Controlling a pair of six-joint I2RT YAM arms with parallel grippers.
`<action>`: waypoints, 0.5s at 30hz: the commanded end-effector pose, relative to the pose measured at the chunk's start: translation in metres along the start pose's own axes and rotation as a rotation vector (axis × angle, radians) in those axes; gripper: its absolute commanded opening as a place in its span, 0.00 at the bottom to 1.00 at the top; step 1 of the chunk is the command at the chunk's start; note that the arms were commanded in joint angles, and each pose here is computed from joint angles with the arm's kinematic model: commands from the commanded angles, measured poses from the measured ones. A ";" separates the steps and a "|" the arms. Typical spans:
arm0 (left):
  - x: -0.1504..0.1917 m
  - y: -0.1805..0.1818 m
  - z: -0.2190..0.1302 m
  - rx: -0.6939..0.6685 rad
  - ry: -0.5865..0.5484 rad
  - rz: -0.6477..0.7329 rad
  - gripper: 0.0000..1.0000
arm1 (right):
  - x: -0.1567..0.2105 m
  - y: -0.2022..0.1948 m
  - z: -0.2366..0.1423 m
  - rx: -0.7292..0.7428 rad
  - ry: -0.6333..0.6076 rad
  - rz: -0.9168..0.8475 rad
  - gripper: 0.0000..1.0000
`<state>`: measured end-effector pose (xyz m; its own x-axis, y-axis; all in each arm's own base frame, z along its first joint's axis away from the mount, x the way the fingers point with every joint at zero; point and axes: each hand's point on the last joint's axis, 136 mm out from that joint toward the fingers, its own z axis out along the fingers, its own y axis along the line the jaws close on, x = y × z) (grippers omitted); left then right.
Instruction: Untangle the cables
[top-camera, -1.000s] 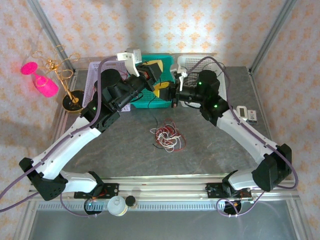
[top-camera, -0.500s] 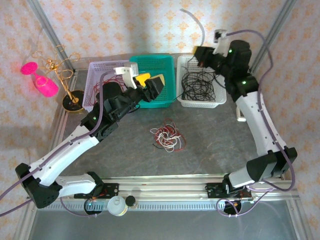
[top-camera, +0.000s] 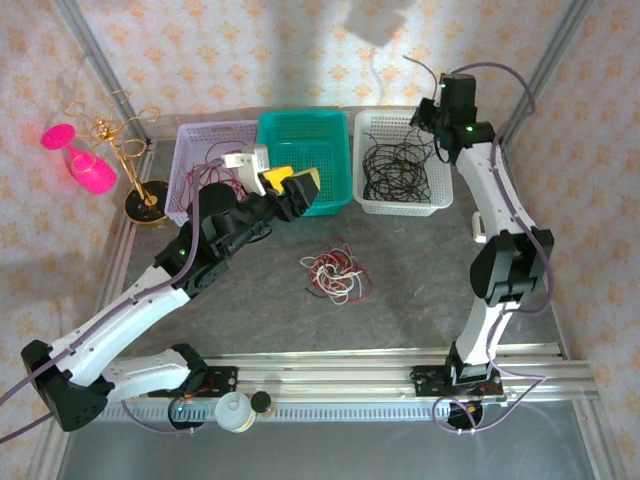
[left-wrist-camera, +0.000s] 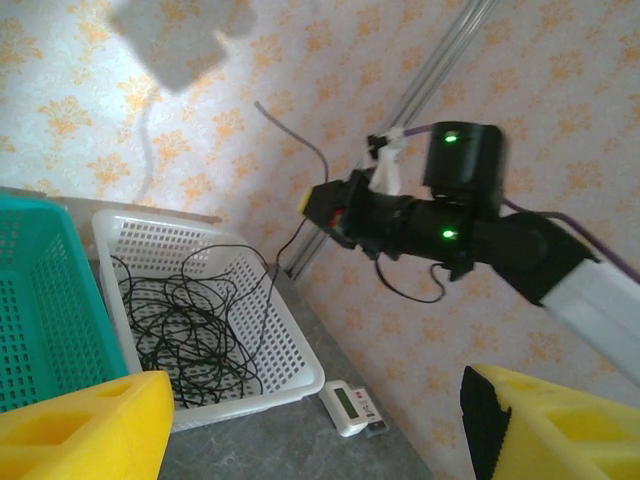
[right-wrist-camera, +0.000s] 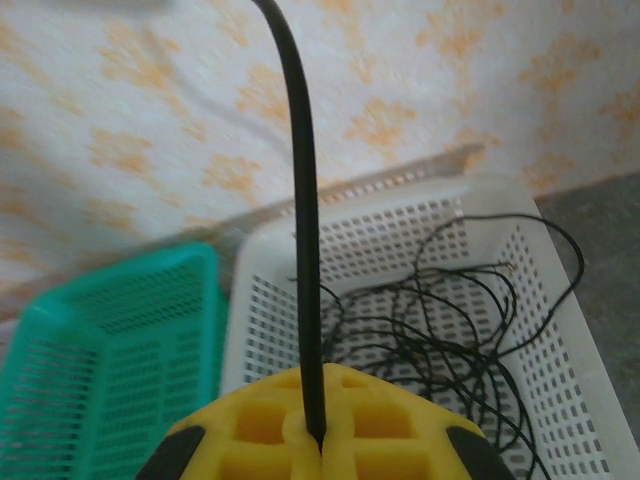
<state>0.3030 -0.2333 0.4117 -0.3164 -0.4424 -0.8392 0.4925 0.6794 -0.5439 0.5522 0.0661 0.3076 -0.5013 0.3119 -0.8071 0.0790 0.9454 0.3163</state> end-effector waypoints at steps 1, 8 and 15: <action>0.006 -0.002 -0.007 0.015 0.018 -0.016 0.74 | 0.006 -0.010 0.018 0.058 0.012 -0.022 0.00; 0.017 0.007 -0.007 -0.023 0.060 -0.011 0.74 | 0.083 -0.027 0.079 0.100 0.227 -0.050 0.00; 0.032 0.018 0.000 -0.065 0.107 -0.019 0.73 | 0.133 -0.034 0.122 0.166 0.322 -0.081 0.00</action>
<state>0.3010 -0.2322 0.3890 -0.3731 -0.4072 -0.8337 0.4577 0.7008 -0.5471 0.5844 0.0836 0.1305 -0.7530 0.2393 -0.6130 0.1481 0.9693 0.1964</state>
